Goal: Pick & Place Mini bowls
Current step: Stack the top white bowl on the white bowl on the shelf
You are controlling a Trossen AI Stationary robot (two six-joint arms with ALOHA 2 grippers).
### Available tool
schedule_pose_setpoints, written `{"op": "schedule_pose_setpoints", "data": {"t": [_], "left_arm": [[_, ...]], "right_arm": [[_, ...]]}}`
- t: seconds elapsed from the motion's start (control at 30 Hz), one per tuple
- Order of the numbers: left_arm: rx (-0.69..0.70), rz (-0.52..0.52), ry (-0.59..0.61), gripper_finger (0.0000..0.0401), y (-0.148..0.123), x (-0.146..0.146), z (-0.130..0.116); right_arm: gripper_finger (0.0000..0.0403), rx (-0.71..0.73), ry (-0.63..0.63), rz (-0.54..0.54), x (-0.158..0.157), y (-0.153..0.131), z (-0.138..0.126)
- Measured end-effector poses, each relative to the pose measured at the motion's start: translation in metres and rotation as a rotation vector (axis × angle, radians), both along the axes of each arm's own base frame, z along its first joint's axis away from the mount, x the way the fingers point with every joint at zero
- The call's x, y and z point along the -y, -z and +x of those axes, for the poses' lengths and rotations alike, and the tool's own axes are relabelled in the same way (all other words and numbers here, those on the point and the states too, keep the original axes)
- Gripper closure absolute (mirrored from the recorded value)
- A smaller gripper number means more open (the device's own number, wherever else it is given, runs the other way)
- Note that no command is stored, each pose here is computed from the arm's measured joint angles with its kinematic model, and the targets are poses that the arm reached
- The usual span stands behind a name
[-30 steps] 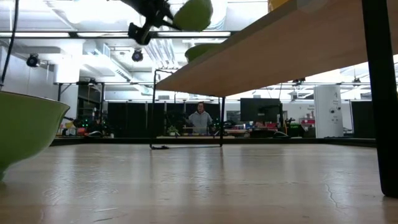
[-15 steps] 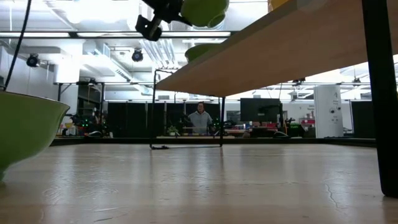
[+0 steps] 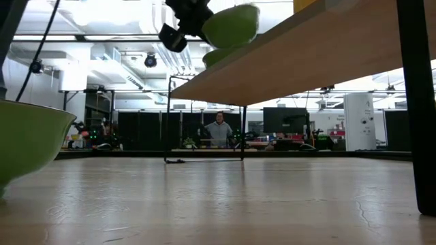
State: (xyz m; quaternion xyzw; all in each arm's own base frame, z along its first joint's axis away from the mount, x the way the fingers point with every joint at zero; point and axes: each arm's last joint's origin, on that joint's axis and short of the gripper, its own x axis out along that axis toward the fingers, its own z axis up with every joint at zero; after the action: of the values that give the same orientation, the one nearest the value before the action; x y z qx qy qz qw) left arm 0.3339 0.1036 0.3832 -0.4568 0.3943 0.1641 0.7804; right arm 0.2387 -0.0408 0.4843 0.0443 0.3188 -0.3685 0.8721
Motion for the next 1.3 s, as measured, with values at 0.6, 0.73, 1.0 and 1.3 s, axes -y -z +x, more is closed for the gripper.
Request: {"op": "schedule_pose_setpoints", "data": {"t": [0.6,0.73,1.0,1.3], "left_arm": [[-0.135,0.057,0.029,0.0397,0.025,0.000,0.020],[-0.144,0.076,0.016,0.0397,0.025,0.000,0.020],[-0.149,0.077,0.020,0.0397,0.025,0.001,0.020],[-0.171,0.073,0.018,0.0396,0.030,0.002,0.021]], "right_arm": [[0.0346,-0.003,-0.001,-0.003,0.000,0.000,0.000],[0.0346,-0.004,-0.002,-0.004,0.000,0.000,0.000],[0.0346,-0.007,-0.003,-0.005,0.000,0.001,0.001],[0.0346,-0.005,-0.001,-0.003,0.000,0.001,0.001]]}}
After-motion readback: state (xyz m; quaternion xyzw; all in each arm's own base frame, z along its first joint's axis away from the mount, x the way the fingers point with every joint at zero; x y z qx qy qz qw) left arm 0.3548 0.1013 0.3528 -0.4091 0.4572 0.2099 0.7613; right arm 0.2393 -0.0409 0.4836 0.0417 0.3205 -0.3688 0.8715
